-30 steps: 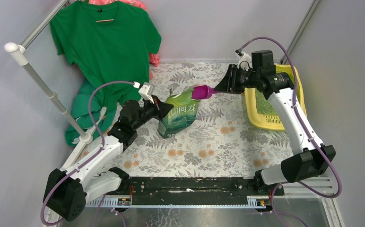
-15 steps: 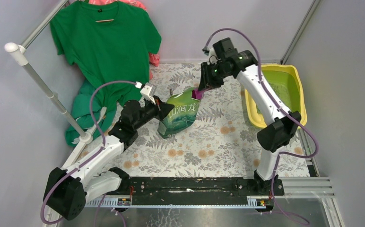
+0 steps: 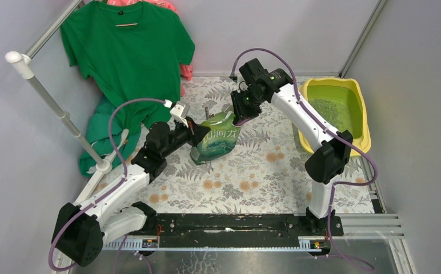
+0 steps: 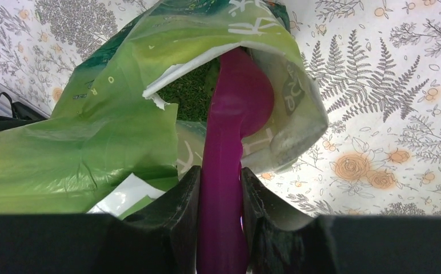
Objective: Fill the litter box with clean litter
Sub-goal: 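Scoop the cat litter from the cat litter bag.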
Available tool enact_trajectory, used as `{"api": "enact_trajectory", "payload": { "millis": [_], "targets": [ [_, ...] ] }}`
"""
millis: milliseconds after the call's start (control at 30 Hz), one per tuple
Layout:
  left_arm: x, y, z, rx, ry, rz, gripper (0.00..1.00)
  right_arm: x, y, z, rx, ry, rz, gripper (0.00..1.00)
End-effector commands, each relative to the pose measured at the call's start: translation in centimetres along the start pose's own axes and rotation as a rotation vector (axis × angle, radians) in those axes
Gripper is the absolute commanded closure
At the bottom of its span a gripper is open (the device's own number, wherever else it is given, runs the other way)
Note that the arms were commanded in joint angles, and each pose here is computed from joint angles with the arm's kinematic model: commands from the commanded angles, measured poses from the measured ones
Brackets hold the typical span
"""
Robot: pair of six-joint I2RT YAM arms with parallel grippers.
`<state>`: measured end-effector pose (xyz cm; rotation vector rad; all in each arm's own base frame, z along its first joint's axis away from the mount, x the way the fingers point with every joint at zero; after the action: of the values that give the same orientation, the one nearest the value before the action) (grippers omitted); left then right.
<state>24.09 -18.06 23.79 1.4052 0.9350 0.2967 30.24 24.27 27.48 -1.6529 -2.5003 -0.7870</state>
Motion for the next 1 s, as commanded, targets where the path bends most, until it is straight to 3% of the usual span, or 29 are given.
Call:
{"api": "enact_trajectory", "payload": {
  "millis": [0,167,400,667,967],
  "targets": [
    [-1.9,5.0,-0.1,-0.252,-0.080,0.092,0.98,-0.4,-1.9,4.0,0.153,0.030,-0.028,1.00],
    [-1.5,4.7,-0.2,-0.251,-0.050,0.097,0.98,1.3,-1.5,6.9,0.142,0.278,-0.007,1.00],
    [-0.9,4.6,-0.7,-0.257,0.008,0.108,0.98,1.7,-2.1,9.3,0.210,0.427,-0.016,1.00],
    [-0.6,4.5,-1.1,-0.268,0.034,0.095,0.99,1.4,-1.7,8.0,0.079,0.764,0.105,1.00],
    [-0.1,5.0,-2.4,-0.293,0.101,0.083,0.99,-0.8,-0.9,4.3,-0.107,0.863,0.276,1.00]
  ]
}}
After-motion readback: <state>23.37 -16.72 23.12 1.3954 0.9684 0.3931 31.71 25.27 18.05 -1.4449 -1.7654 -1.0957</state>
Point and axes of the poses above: each gripper's point midway between its finger pads, its own z axis out along the fingers, its own x axis along the line the jaws close on, y = z × x, the point moved 7 cm from there along -z, back along the fingers
